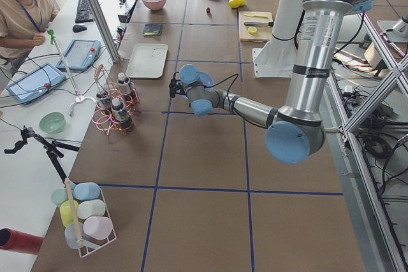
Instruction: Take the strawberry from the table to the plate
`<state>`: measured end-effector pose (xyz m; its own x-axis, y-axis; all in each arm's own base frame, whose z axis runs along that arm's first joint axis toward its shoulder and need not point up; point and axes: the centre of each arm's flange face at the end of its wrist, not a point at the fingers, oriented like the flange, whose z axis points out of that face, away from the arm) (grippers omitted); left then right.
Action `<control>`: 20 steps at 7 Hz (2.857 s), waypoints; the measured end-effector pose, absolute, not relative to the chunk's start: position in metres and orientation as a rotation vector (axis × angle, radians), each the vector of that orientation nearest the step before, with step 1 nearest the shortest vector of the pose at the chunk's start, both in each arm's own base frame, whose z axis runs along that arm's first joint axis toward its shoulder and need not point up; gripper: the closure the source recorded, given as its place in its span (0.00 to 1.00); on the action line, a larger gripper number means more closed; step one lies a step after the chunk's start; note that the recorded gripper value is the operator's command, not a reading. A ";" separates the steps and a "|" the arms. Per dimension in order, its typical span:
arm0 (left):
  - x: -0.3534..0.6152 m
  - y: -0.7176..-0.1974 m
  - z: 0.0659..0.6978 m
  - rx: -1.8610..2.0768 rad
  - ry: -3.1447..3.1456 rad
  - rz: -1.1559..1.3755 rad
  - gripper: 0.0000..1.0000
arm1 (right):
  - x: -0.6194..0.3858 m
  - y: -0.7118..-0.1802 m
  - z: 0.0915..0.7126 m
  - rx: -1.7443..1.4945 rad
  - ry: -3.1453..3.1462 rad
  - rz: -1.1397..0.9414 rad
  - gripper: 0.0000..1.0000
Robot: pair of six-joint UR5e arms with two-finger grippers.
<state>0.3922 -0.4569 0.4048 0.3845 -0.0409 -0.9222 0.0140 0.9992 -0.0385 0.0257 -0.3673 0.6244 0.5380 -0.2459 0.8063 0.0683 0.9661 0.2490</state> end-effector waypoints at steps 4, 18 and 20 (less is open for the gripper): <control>0.534 -0.413 0.271 -0.056 1.099 -0.136 1.00 | 0.025 -0.370 0.619 0.226 -0.989 -0.203 0.00; 0.539 -0.386 0.243 0.024 1.135 -0.131 0.09 | -0.221 -0.364 0.594 0.163 -0.867 -0.005 0.01; 0.539 -0.385 0.247 0.021 1.131 -0.131 0.09 | -0.234 -0.377 0.606 0.176 -0.839 0.007 0.03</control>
<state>0.5390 -0.3847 0.2467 0.4186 -0.0939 -0.9033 0.1151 0.9921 -0.0498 -0.2342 -0.3767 0.6060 0.6688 -0.0633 0.7407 -0.0759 0.9854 0.1527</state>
